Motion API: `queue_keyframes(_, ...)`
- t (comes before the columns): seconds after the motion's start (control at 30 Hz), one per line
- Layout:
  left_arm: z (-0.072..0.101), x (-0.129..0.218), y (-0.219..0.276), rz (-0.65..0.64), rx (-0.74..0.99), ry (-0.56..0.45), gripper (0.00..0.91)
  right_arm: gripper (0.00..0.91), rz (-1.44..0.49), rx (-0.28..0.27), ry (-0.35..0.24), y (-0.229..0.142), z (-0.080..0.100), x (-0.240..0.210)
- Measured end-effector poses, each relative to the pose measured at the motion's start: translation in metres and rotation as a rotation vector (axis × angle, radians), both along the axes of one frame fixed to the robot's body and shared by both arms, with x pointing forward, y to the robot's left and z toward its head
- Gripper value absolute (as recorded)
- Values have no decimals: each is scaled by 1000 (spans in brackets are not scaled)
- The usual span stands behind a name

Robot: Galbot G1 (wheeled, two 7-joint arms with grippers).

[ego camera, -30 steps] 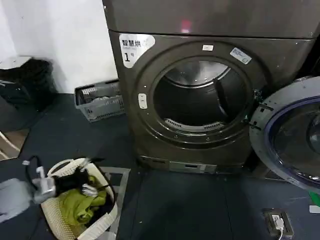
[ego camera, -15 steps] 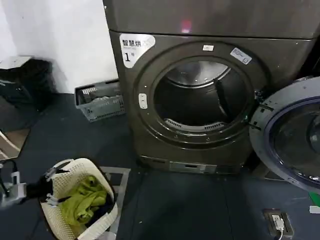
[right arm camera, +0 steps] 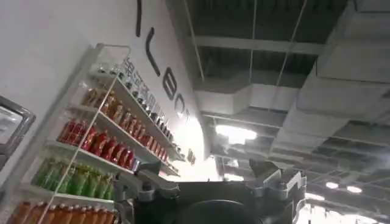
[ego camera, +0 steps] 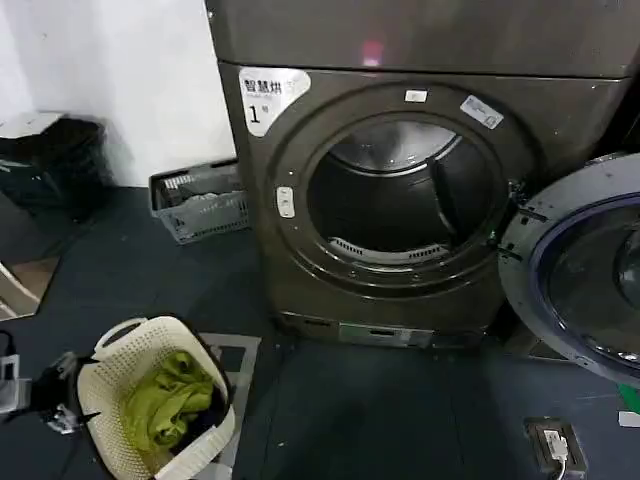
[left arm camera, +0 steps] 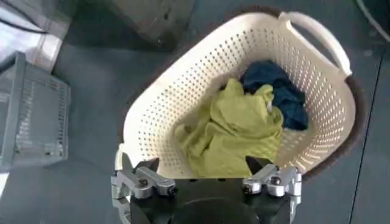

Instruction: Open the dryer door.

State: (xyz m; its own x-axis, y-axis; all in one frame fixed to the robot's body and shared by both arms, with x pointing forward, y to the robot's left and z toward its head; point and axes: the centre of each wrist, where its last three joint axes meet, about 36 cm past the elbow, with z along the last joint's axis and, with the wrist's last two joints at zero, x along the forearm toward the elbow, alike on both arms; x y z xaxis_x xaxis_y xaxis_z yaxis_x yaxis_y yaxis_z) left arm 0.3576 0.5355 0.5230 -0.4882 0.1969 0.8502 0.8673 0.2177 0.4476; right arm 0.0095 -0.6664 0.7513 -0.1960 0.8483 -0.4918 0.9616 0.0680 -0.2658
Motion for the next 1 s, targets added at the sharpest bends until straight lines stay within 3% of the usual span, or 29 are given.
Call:
queue_keyframes(0.17, 2, -1, 6, -5, 33, 38, 907, 907, -5, 6, 2, 0, -3, -2)
queue_keyframes(1.0, 4, 1, 14, 5, 45, 17, 907, 907, -3, -4, 8, 1, 0, -3)
